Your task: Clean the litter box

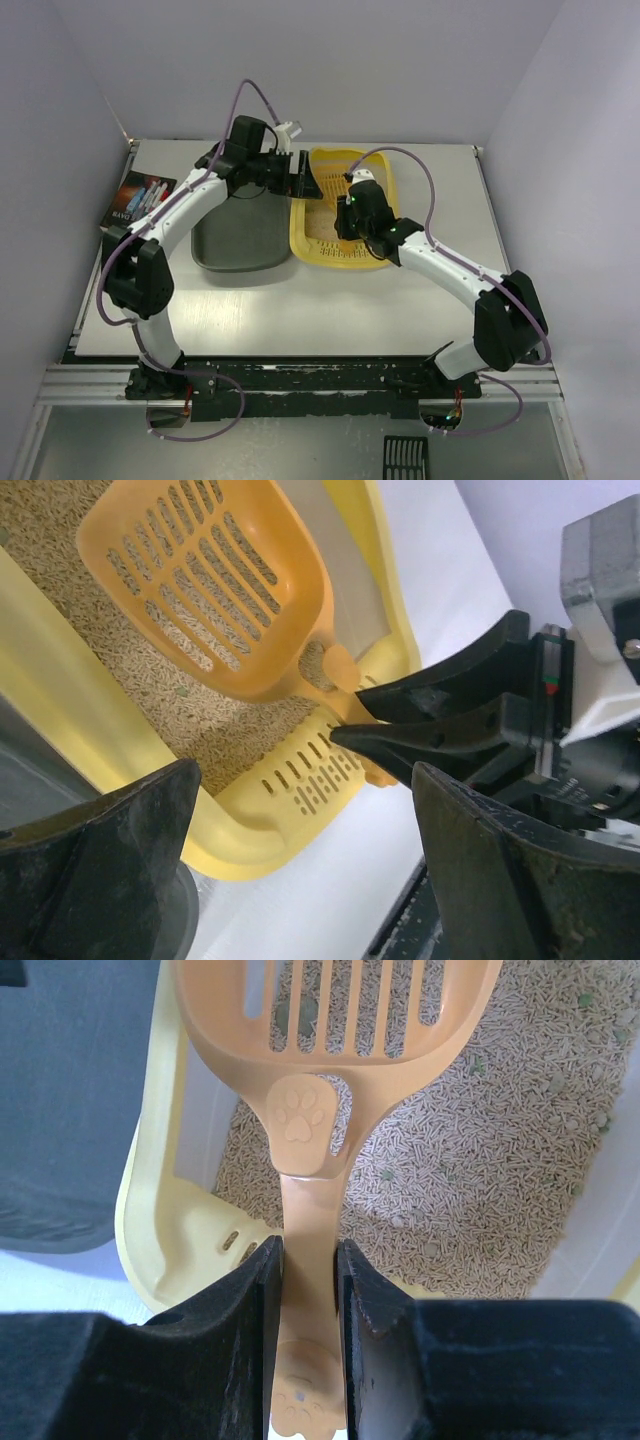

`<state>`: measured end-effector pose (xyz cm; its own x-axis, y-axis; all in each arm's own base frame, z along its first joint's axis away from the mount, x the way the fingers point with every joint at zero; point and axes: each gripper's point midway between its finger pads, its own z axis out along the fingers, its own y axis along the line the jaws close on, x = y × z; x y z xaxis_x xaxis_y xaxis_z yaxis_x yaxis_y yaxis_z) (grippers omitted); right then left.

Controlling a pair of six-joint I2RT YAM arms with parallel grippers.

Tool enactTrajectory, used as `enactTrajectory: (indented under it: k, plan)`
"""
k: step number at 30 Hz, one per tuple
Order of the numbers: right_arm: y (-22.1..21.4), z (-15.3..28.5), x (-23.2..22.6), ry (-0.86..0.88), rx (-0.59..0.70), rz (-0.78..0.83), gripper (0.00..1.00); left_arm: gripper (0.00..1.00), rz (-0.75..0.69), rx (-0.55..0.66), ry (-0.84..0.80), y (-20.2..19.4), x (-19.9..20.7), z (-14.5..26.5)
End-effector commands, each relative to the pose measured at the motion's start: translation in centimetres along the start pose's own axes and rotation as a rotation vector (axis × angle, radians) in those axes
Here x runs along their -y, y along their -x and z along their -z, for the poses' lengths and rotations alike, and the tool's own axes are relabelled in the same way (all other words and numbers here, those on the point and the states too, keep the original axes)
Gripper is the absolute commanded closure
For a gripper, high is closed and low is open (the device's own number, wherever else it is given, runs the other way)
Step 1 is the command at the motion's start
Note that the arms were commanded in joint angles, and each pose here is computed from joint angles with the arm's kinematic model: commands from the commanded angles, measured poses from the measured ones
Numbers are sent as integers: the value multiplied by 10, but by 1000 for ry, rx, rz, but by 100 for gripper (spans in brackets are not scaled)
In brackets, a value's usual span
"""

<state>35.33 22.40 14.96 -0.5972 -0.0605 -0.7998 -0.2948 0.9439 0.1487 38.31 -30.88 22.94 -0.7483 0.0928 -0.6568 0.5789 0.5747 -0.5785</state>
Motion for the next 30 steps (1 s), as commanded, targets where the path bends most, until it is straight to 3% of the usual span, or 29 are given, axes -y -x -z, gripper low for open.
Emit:
enactTrajectory:
  k: [1,14,30]
  plan:
    - [12,10,-6,51,50,16,100,1,-144,104,83,32,-3,-4]
    - [8,27,-15,131,64,13,100,1,-169,122,112,38,-24,-28]
    - [6,33,-25,189,60,20,100,1,-117,96,-11,34,-18,-54]
